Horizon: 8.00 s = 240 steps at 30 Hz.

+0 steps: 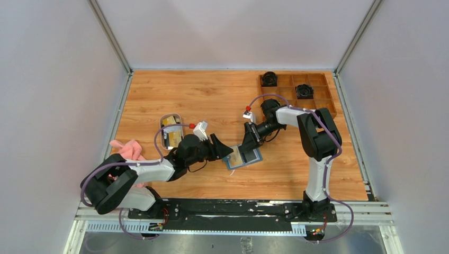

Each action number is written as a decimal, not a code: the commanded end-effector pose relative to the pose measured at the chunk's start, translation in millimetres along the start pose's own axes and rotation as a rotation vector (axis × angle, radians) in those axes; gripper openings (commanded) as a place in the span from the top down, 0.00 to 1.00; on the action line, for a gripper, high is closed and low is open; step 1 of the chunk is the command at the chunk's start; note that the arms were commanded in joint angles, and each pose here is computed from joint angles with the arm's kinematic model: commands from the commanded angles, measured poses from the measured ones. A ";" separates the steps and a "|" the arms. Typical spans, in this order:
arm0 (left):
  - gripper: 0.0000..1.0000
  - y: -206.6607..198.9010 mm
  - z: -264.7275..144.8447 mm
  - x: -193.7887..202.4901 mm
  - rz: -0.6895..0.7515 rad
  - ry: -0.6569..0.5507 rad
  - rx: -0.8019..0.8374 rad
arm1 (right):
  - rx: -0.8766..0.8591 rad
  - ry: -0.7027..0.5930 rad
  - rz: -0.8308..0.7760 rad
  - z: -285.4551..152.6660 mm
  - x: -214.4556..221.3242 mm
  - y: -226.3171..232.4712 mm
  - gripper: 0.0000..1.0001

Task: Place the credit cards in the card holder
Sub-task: Insert the credit card into the card holder.

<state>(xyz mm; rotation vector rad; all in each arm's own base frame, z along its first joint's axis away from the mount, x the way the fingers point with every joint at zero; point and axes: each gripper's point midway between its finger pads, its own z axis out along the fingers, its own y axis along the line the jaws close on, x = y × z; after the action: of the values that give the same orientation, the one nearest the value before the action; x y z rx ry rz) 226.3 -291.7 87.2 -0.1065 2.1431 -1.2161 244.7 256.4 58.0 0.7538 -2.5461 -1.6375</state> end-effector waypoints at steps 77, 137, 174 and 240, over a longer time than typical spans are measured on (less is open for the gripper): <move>0.70 2.9 18.3 28.7 0.006 0.052 -0.035 | 0.076 0.060 0.020 12.3 13.0 -21.4 0.39; 0.61 31.4 10.4 39.4 -0.033 0.096 -0.155 | 0.078 0.064 0.021 13.3 13.3 -22.5 0.39; 0.64 21.1 27.5 42.3 -0.029 0.131 -0.126 | 0.079 0.071 0.020 15.1 14.6 -22.2 0.39; 0.63 26.9 11.3 33.1 -0.042 0.069 -0.075 | 0.196 0.145 -0.128 21.9 19.9 -22.6 0.68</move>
<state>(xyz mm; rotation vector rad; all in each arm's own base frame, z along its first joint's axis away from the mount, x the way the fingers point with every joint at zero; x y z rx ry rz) 215.3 -308.5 59.1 -0.1491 2.2170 -1.2600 230.3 264.1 37.7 1.0172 -2.6108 -1.4218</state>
